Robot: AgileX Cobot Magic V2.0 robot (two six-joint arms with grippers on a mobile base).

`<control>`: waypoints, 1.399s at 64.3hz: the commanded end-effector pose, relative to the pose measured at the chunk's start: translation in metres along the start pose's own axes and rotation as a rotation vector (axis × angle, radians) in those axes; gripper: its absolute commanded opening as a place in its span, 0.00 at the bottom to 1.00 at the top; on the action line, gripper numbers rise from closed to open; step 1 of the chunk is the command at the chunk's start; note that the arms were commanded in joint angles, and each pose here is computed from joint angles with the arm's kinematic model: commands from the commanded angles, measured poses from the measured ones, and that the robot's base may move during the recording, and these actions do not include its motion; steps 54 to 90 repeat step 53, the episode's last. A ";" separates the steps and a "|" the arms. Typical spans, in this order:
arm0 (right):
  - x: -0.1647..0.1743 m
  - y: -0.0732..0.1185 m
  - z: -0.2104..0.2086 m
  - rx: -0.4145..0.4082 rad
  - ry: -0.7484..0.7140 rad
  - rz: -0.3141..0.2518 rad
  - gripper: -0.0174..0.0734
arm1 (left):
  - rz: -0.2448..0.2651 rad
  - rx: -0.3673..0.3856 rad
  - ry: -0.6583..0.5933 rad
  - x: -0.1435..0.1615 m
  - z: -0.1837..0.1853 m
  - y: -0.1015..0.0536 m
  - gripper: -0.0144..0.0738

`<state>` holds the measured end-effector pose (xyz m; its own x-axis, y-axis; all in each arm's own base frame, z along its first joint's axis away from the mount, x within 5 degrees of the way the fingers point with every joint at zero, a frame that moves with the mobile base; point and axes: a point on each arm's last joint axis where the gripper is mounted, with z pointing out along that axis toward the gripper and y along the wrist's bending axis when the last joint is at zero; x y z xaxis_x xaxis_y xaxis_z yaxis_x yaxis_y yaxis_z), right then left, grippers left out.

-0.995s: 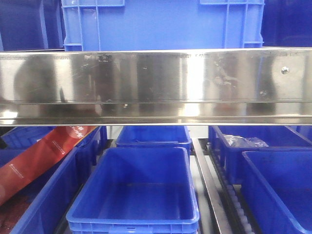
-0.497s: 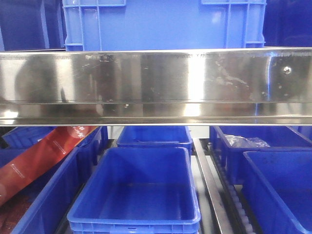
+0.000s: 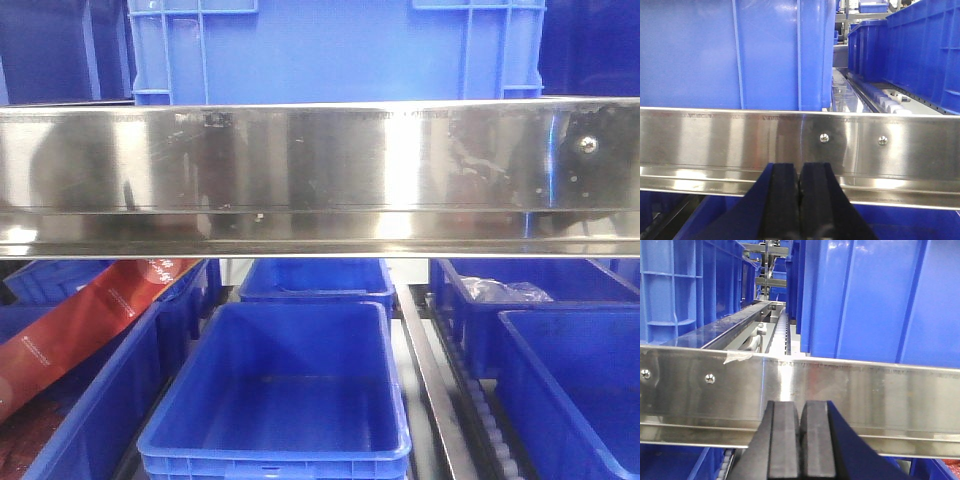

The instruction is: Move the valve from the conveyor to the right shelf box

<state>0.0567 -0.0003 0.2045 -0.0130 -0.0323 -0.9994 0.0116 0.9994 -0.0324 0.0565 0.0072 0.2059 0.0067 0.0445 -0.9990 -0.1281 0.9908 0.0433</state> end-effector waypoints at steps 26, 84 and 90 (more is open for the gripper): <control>-0.002 -0.001 0.000 0.009 -0.027 -0.011 0.02 | -0.011 0.007 -0.026 -0.003 0.000 0.000 0.04; -0.002 -0.001 0.000 0.009 -0.027 -0.011 0.02 | -0.011 0.007 -0.026 -0.003 0.000 0.000 0.04; -0.002 -0.001 0.000 0.009 -0.027 -0.011 0.02 | -0.011 0.007 -0.026 -0.003 0.000 0.000 0.04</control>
